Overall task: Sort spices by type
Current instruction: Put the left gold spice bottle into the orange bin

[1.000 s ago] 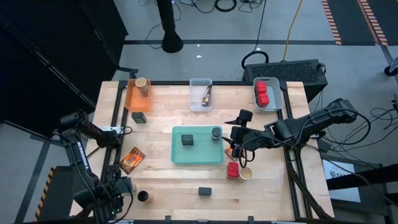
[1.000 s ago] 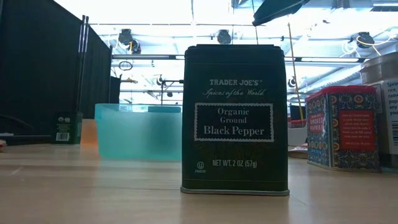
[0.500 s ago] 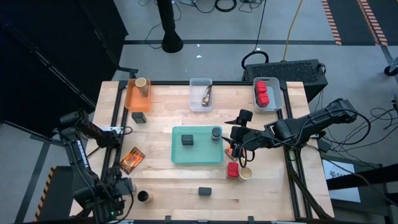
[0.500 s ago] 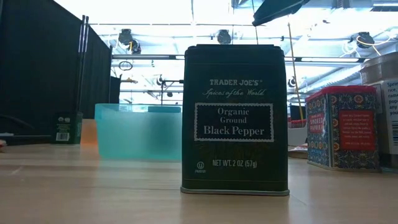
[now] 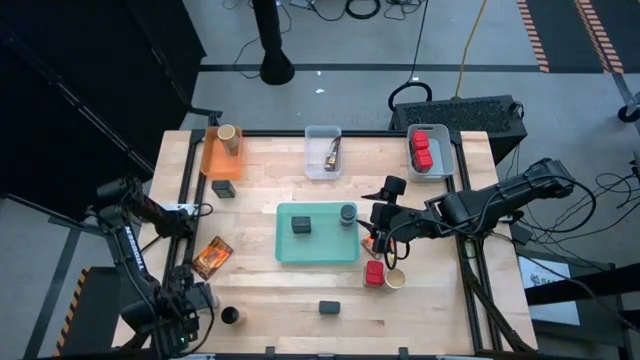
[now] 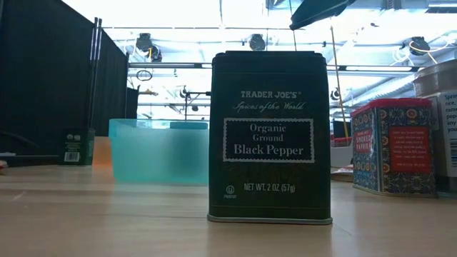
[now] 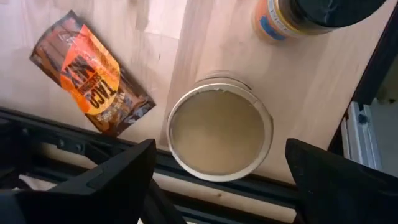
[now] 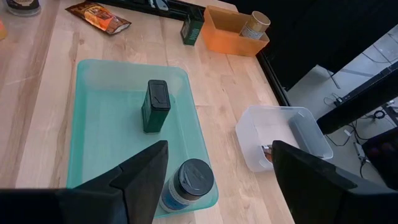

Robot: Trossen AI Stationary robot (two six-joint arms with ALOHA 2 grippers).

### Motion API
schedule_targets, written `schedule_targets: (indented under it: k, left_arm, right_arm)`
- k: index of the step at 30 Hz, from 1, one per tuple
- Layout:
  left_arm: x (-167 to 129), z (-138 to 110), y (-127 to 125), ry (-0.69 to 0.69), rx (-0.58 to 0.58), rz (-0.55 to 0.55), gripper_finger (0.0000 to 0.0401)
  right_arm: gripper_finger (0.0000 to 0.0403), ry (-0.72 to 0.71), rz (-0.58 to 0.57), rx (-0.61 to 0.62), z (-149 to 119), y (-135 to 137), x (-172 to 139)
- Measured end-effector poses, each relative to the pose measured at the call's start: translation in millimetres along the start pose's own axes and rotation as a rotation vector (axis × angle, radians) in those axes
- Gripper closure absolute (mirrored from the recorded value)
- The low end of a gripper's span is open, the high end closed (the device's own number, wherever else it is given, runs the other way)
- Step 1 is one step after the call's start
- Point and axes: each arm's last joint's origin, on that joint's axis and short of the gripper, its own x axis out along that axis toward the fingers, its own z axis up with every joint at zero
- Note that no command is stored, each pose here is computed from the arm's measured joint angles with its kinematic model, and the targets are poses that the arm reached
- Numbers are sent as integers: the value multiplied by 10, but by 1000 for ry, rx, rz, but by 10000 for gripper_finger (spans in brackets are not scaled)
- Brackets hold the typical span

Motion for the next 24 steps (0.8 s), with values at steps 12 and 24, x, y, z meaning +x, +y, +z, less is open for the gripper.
schedule_targets:
  k: [12,24]
  left_arm:
    - [159,-20,161,-18,-13,-87,45]
    - [388,38,234,-19,-46,-99,44]
  right_arm:
    - [133,-1,0,-8,1,0,0]
    - [133,-2,-4,-7,2,-1,0]
